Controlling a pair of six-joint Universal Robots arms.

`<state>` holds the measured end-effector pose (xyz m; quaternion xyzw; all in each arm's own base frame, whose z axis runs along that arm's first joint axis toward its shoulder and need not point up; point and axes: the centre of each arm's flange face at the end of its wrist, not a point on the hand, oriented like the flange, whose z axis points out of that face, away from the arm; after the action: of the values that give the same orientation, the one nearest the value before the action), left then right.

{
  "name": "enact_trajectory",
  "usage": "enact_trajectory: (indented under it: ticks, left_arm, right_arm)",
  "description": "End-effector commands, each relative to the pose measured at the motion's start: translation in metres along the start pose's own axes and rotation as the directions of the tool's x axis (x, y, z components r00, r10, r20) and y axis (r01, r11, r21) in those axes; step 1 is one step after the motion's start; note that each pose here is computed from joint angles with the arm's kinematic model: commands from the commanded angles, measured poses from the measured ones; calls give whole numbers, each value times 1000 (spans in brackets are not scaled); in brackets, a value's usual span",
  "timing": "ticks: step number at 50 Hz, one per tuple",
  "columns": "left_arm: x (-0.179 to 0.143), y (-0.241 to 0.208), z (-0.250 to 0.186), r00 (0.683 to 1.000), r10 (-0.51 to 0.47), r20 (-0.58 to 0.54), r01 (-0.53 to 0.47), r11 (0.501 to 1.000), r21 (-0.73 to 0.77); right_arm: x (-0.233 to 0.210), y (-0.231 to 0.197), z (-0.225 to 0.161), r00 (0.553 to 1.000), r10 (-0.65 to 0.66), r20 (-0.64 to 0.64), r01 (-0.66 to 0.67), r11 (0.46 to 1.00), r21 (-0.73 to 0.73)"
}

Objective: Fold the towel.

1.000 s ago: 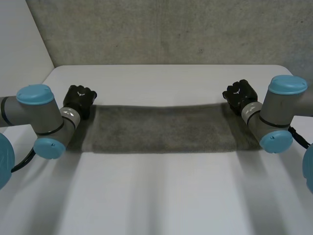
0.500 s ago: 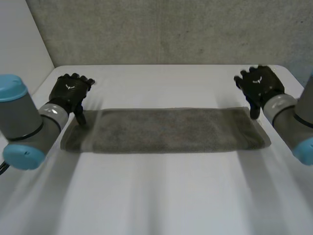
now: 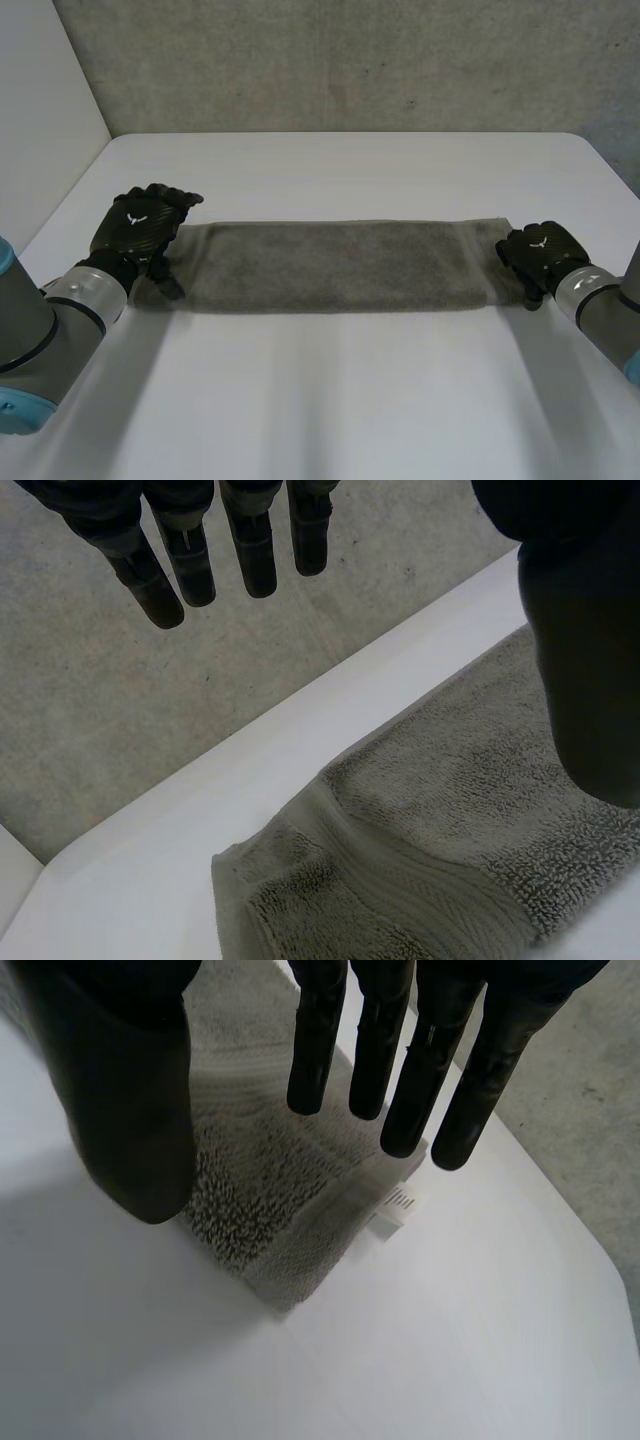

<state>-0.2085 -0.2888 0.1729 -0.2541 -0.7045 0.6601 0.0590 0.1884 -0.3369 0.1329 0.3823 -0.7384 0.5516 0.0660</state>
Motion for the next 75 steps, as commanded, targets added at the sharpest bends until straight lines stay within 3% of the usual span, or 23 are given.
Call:
enact_trajectory:
  ticks: [1, 18, 29, 36, 41, 45, 47, 51, 52, 53, 55, 56, 58, 61, 66, 71, 75]
  left_arm:
    - [-1, 1, 1, 1000, 0, 2, 0, 1000, -2]
    - [0, 3, 1, 1000, -3, 0, 3, 1000, -7]
    - [1, 3, 0, 1000, -3, 0, 3, 1000, -9]
    - [-2, 0, 0, 1000, -1, 8, 1, 1000, -1]
    - [-8, -5, 3, 1000, -1, 28, 1, 1000, 17]
    - [-10, -8, 5, 999, 2, 34, -3, 1000, 28]
    - [-13, -16, 9, 999, -2, 42, -1, 999, 50]
    - [-15, -25, 14, 999, -22, 45, 19, 997, 79]
    - [-16, -29, 16, 998, -37, 44, 33, 995, 93]
    - [-16, -29, 16, 998, -37, 44, 33, 995, 93]
    - [-17, -37, 18, 997, -70, 42, 64, 991, 117]
    - [-17, -37, 18, 997, -70, 42, 65, 991, 117]
    - [-17, -42, 18, 995, -94, 43, 88, 988, 128]
    - [-16, -45, 17, 994, -97, 44, 90, 987, 136]
    - [-2, -48, 15, 995, -93, 28, 88, 986, 138]
    - [3, -47, 14, 996, -93, 16, 90, 987, 133]
    - [5, -44, 15, 996, -92, 12, 89, 988, 129]
  right_arm:
    - [-5, 13, 16, 1000, -1, 7, 1, 1000, -15]
    - [7, 18, 29, 999, -7, -42, 5, 1000, -26]
    - [79, 37, 21, 975, 3, -222, -25, 995, -97]
    - [136, 52, 18, 942, -123, -312, 66, 980, -185]
    - [142, 36, 18, 934, -159, -320, 104, 978, -180]
    - [122, -3, 21, 938, -158, -309, 137, 987, -88]
    - [90, -58, 18, 945, -165, -281, 188, 980, 56]
    - [41, -106, 10, 954, -200, -222, 244, 950, 193]
    - [13, -126, 5, 956, -224, -190, 269, 927, 261]
    - [13, -126, 5, 956, -224, -189, 269, 927, 262]
    - [-47, -156, -7, 952, -275, -134, 306, 865, 398]
    - [-47, -156, -7, 952, -275, -134, 306, 864, 399]
    - [-104, -173, -19, 938, -334, -96, 335, 791, 512]
    - [-129, -175, -25, 928, -365, -76, 344, 760, 551]
    - [-203, -155, -34, 871, -487, 67, 343, 699, 627]
    - [-226, -133, -35, 833, -526, 171, 323, 713, 623]
    - [-223, -127, -33, 835, -511, 202, 304, 736, 605]
